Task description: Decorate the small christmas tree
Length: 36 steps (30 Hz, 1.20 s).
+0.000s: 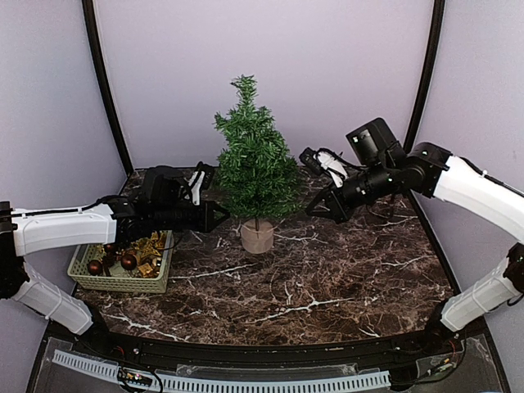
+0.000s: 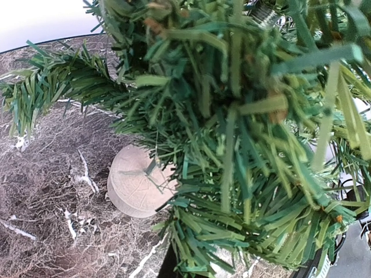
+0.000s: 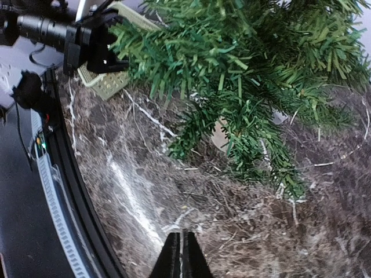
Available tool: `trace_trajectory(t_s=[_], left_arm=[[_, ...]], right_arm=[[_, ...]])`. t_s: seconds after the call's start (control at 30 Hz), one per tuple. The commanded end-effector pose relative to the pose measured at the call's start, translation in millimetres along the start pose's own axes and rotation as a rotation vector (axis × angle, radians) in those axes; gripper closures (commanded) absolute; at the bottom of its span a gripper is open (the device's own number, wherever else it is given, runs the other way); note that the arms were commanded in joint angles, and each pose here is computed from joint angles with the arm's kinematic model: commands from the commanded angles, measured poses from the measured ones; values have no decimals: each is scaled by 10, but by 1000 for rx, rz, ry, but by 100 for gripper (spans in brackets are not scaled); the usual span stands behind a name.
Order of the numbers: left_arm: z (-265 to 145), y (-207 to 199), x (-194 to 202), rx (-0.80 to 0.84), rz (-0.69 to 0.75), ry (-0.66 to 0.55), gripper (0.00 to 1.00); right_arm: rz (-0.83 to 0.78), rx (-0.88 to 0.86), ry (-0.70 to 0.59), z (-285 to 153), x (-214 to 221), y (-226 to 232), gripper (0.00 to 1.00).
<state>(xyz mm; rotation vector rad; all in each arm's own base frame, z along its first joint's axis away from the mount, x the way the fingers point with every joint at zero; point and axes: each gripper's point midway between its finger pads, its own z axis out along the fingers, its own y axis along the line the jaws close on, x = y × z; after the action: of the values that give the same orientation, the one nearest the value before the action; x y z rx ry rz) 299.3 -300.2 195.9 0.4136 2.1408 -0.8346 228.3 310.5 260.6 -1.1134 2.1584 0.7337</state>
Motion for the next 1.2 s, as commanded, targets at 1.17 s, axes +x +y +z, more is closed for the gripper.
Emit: trace_trajectory(t_s=[1.17], left_arm=[[-193, 151, -299, -62, 2, -96, 100]], right_arm=[[268, 586, -561, -1261, -343, -747, 100]])
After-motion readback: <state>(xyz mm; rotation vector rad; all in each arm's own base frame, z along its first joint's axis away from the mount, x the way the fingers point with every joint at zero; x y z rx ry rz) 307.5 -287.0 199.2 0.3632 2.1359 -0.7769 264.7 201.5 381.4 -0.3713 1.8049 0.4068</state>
